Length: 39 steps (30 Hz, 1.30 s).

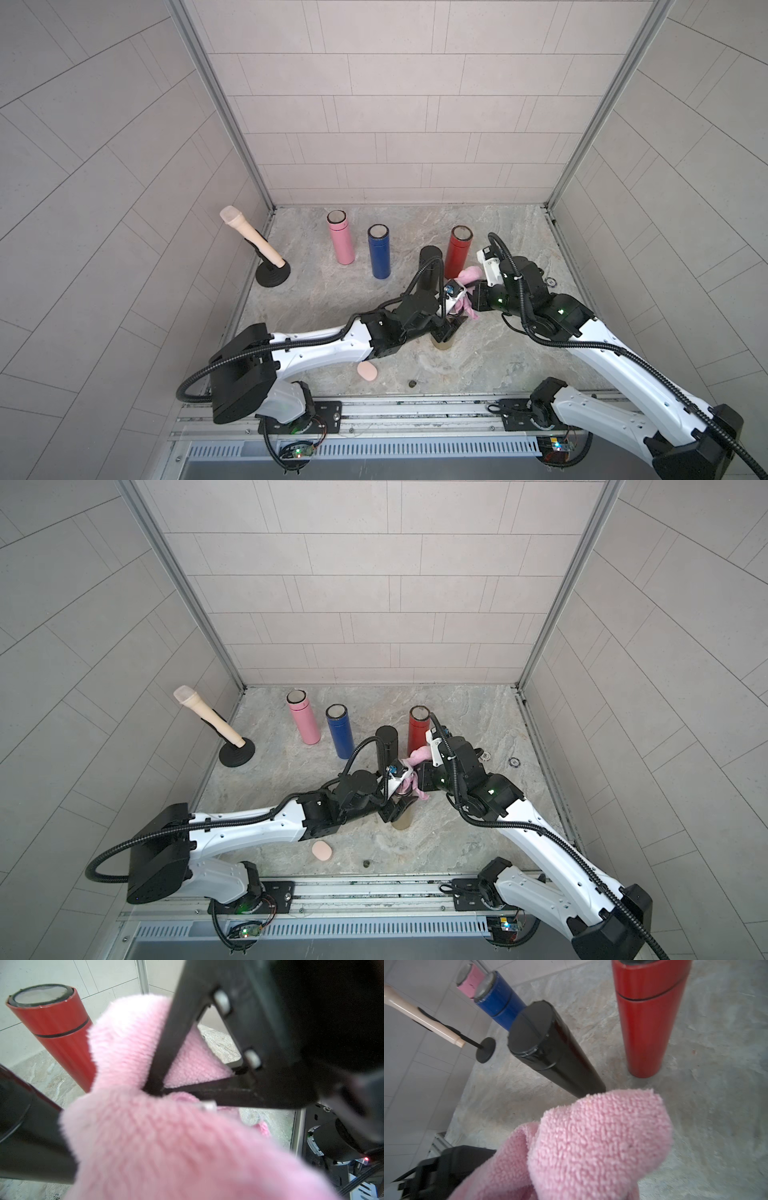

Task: Wipe the surface of the thermos
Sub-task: Wipe the dirt from the surface of the thermos.

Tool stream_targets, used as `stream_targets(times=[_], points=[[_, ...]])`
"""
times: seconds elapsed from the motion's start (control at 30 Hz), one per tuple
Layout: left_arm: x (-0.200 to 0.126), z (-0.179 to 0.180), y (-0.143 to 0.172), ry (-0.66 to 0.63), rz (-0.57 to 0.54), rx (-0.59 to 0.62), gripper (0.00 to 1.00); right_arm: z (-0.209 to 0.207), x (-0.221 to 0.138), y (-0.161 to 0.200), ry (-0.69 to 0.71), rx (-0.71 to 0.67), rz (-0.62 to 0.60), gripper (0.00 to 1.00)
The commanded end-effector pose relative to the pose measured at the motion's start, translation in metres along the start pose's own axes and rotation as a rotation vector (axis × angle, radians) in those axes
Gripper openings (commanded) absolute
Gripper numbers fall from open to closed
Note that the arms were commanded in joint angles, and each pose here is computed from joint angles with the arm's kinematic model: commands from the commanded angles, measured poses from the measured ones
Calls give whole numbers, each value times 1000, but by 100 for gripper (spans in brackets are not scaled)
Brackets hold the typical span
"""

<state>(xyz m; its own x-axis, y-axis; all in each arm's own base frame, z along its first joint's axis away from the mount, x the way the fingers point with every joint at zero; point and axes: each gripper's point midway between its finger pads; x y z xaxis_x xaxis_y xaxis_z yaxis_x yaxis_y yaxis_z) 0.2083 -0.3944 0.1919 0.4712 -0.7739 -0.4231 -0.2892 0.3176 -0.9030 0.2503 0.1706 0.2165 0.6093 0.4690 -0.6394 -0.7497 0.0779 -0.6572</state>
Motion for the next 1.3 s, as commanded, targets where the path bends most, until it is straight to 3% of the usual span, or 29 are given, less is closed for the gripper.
stream_targets(times=[0.0, 0.23, 0.4, 0.57, 0.73, 0.83, 1.0, 1.17, 1.27], points=[[0, 1, 10, -3, 23, -26, 0, -5, -15, 12, 18, -32, 23, 0], [0, 2, 11, -8, 28, -31, 0, 59, -57, -10, -314, -41, -138, 0], [1, 2, 9, -10, 17, -37, 0, 70, -40, -2, -365, -17, -103, 0], [-2, 3, 6, -18, 12, -41, 0, 62, -12, 13, -322, 8, -9, 0], [-11, 12, 5, -62, -1, -63, 0, -9, -8, 13, 50, 19, -57, 0], [-20, 18, 3, -95, -8, -85, 0, -34, -21, 12, 152, 32, -120, 0], [-53, 37, -18, -185, -67, -211, 0, -39, -30, 24, 97, 46, -208, 0], [-101, 55, -48, -259, -147, -379, 0, -48, -23, 55, 49, 78, -193, 0], [-122, 61, -64, -238, -225, -505, 0, -44, -13, 71, -38, 93, -200, 0]])
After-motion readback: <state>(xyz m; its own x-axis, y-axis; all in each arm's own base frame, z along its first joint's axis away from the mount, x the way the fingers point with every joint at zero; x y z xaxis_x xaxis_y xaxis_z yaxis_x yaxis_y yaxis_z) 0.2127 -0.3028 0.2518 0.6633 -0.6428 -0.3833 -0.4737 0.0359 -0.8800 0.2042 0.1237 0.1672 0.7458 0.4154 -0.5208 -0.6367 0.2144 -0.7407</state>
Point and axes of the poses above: each gripper's point midway between its finger pads, its own x axis out along the fingers, its own z axis along the line the jaws close on, y = z × x, and after that the axes turned 2 degrees about -x, right-handed
